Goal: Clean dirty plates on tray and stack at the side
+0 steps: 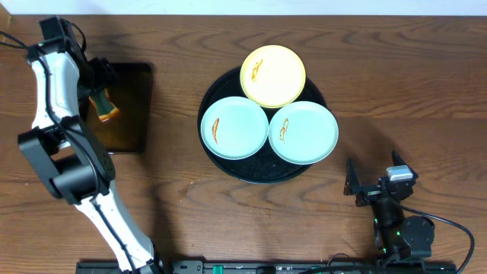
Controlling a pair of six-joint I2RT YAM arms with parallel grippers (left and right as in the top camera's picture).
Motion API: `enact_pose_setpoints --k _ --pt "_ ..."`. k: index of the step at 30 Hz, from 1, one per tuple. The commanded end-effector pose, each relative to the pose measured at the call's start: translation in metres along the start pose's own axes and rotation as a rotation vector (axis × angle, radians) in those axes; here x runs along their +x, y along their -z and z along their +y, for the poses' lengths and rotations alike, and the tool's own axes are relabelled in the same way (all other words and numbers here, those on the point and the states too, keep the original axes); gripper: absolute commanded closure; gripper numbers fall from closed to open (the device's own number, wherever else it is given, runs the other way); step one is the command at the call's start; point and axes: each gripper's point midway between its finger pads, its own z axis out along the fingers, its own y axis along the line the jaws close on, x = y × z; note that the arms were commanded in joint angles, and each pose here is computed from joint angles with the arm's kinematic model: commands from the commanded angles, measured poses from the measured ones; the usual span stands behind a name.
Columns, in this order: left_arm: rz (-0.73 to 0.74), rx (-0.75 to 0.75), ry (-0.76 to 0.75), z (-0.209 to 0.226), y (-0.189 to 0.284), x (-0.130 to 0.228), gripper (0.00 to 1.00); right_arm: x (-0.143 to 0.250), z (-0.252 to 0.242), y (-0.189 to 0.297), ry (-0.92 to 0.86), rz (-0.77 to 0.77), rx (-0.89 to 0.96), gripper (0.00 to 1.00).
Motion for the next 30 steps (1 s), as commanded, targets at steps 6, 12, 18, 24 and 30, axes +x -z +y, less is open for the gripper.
enact_pose_setpoints --k 6,12,18,24,30 --pt "0.062 -0.149 -0.014 0.030 -0.044 0.009 0.19 0.001 -0.003 0.000 0.006 0.000 0.013 0.01" --pt "0.052 -0.147 -0.014 0.029 -0.046 0.007 0.26 0.001 -0.003 0.000 0.006 0.000 0.013 0.01" --pt "0.031 -0.141 -0.013 0.028 -0.049 0.002 0.48 0.001 -0.003 0.000 0.006 0.000 0.013 0.01" --pt "0.041 -0.143 -0.013 0.028 -0.049 0.004 0.79 0.001 -0.003 0.000 0.006 0.000 0.013 0.01" --pt "0.037 -0.142 -0.014 0.028 -0.032 0.005 0.93 0.001 -0.003 0.000 0.006 0.000 0.013 0.01"
